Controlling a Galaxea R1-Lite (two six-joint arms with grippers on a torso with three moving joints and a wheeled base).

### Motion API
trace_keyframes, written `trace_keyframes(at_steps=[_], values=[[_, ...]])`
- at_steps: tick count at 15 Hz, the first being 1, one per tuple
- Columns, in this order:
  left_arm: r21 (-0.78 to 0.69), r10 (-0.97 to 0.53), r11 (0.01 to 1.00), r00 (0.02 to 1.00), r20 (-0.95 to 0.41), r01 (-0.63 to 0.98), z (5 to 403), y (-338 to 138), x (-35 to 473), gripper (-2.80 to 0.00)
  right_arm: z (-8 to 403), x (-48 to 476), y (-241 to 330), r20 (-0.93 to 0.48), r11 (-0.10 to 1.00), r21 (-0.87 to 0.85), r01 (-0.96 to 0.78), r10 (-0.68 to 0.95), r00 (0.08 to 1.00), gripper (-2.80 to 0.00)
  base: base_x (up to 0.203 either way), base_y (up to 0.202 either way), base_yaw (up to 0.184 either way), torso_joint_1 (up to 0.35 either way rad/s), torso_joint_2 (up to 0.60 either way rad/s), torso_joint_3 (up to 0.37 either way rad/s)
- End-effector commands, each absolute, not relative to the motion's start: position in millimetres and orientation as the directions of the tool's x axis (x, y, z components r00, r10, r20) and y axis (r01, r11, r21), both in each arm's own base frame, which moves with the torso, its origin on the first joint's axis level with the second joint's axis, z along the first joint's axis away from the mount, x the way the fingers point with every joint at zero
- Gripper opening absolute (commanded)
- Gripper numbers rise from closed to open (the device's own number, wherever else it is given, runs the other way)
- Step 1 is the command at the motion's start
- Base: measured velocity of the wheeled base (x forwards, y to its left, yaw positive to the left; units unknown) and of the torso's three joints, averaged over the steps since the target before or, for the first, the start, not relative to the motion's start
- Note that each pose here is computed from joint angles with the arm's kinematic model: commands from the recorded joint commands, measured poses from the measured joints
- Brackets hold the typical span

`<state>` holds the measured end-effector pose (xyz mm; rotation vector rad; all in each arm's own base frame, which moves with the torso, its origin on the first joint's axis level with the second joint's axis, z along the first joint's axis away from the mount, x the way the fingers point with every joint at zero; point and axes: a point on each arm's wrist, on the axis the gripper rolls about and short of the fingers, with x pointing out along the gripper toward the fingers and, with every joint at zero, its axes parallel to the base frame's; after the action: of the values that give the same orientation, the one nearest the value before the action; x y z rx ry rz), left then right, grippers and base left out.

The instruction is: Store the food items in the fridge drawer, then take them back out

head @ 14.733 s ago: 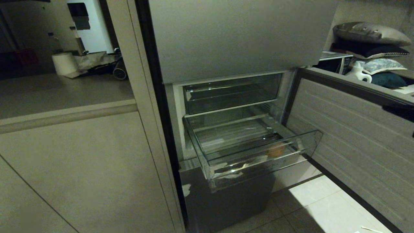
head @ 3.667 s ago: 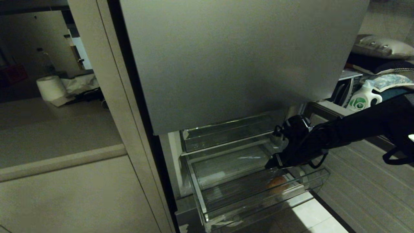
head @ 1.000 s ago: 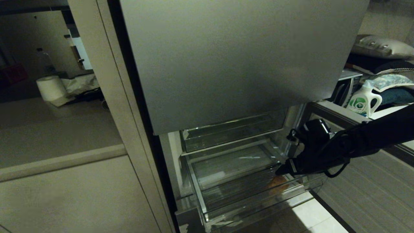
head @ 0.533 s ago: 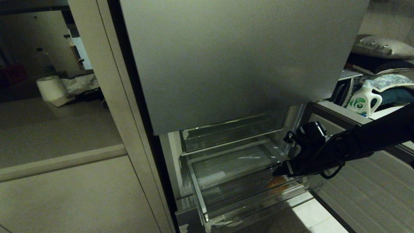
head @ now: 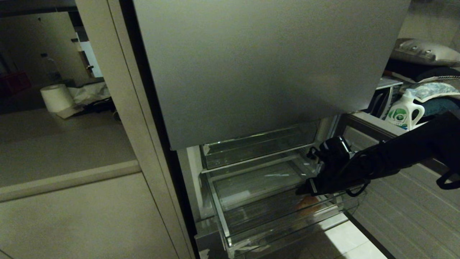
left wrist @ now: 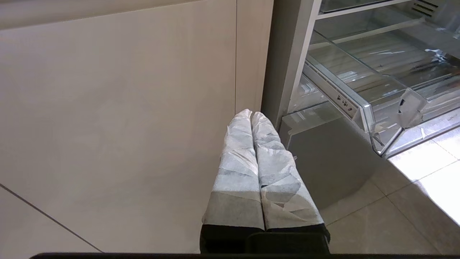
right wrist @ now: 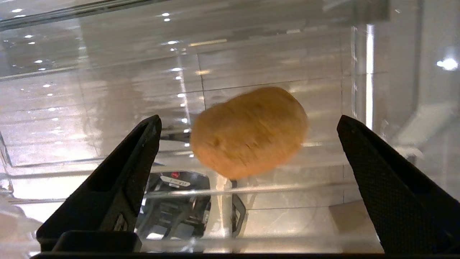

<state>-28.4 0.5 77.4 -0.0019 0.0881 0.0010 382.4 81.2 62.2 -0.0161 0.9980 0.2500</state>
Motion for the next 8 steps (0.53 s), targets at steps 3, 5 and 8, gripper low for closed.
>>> trace_keyframes(at_steps=[3, 5, 8], values=[[-0.002, 0.002, 1.000, 0.996, -0.090, -0.002, 77, 1, -28, -2.80, 39, 395, 91, -0.858, 0.978, 0.041, -0.203, 0.139, 0.495, 0.00, 0.000, 0.000, 0.000, 0.000, 0.00, 0.000], [-0.002, 0.002, 1.000, 0.996, -0.090, -0.002, 77, 1, -28, -2.80, 35, 394, 90, -0.879, 0.976, 0.022, -0.217, 0.122, 0.460, 0.00, 0.000, 0.000, 0.000, 0.000, 0.00, 0.000], [-0.002, 0.002, 1.000, 0.996, -0.089, -0.002, 77, 1, -28, -2.80, 42, 398, 91, -0.904, 0.975, 0.020, -0.220, 0.112, 0.413, 0.00, 0.000, 0.000, 0.000, 0.000, 0.00, 0.000]])
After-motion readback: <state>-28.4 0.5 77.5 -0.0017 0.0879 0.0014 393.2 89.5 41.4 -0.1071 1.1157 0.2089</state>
